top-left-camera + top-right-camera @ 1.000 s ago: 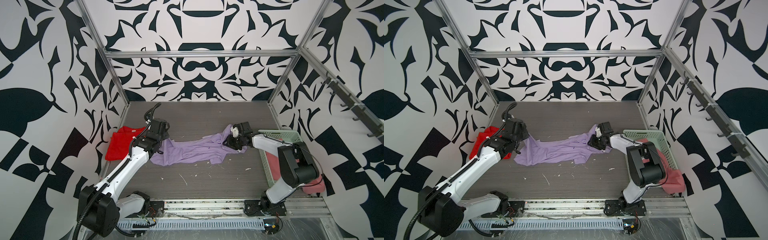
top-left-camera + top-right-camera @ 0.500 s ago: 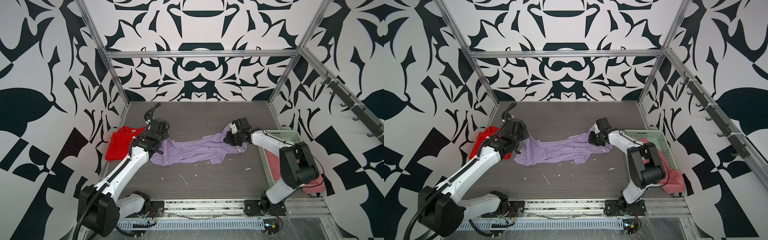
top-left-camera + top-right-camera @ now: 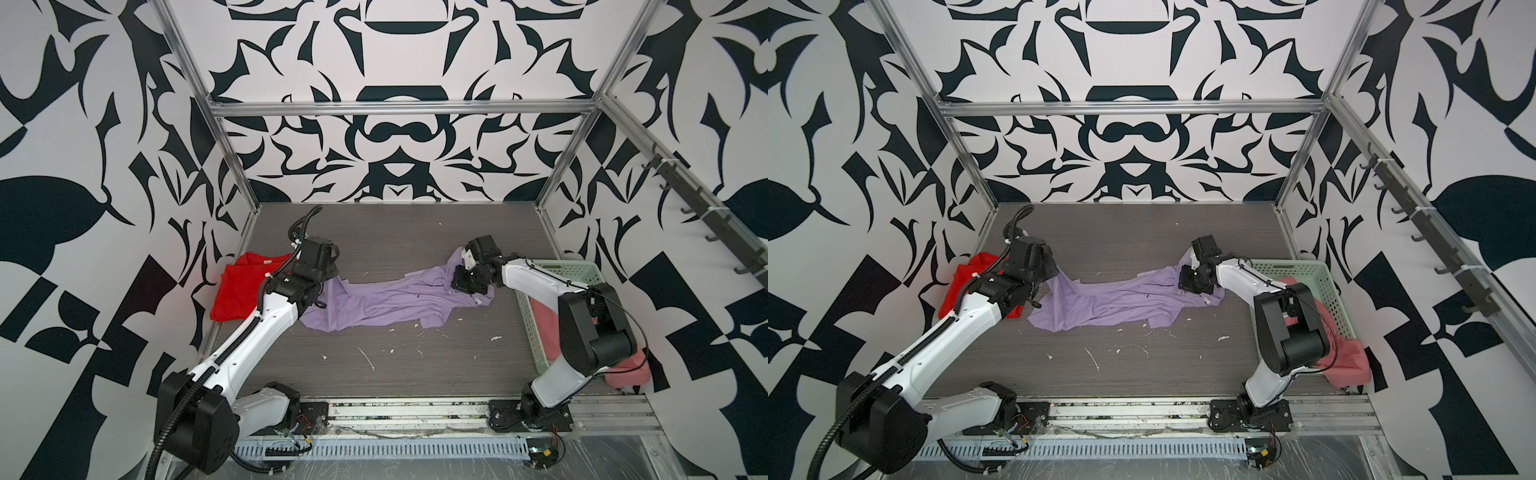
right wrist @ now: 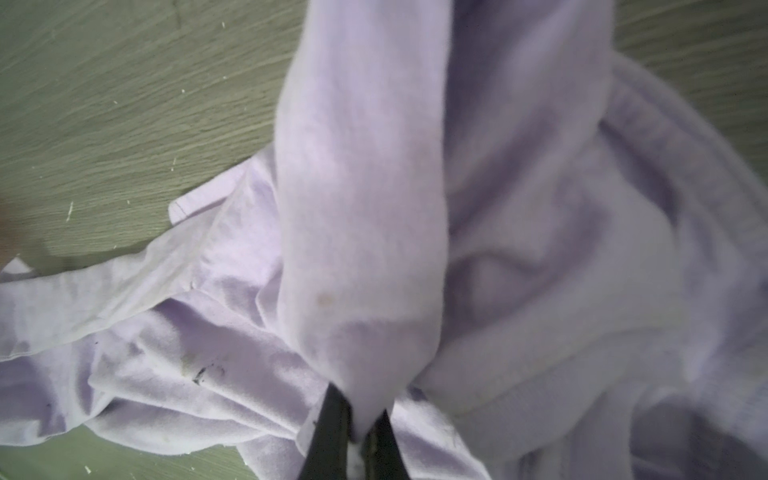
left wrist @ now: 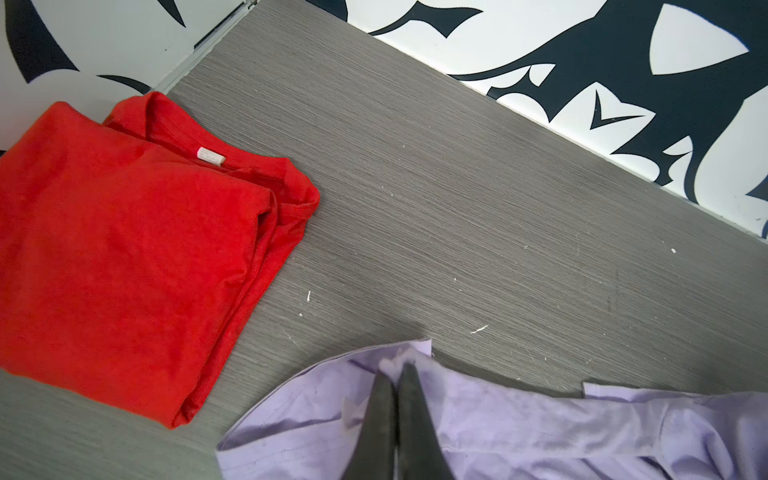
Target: Fold and stack the t-shirts
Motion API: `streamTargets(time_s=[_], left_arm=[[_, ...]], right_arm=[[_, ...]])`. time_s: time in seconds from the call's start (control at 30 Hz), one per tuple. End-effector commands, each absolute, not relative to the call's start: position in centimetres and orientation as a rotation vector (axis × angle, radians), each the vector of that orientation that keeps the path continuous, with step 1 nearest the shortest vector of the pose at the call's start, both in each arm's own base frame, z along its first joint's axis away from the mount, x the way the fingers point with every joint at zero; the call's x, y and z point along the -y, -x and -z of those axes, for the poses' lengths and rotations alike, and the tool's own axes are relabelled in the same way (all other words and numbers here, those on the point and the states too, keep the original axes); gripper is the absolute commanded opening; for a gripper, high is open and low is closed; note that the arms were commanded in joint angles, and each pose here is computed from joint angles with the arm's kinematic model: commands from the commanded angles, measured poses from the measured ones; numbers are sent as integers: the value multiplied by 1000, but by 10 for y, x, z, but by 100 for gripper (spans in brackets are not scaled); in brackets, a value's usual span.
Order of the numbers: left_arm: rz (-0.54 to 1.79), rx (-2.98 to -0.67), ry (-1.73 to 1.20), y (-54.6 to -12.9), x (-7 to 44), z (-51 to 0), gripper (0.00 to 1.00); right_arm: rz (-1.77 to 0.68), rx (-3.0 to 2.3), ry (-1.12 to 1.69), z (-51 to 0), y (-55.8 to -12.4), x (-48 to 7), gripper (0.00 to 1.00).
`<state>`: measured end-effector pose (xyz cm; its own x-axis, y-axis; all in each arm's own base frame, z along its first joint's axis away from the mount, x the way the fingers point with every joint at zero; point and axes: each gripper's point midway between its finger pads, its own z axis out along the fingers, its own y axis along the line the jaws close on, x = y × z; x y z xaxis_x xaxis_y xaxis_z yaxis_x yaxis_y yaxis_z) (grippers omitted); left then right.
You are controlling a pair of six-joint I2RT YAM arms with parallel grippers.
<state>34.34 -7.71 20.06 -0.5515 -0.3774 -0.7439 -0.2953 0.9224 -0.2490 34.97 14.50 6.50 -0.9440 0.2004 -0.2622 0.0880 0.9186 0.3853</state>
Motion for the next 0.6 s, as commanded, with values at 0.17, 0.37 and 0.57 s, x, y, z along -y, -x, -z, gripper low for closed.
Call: streamTargets(time_s=[0.17,0.37,0.57], left_arm=[[89,-2090,457,-342,59,-252,0],[78,-1847,349,-332,38,-363,0],[145,-1543,159,-290,38,-505,0]], right_arm=[[-360,-2422,-186,-225,-387,-115,0],[-260,-2007,-184,-410,-377,-79,0],[-257,-1645,-129,-568,-318,-56,0]])
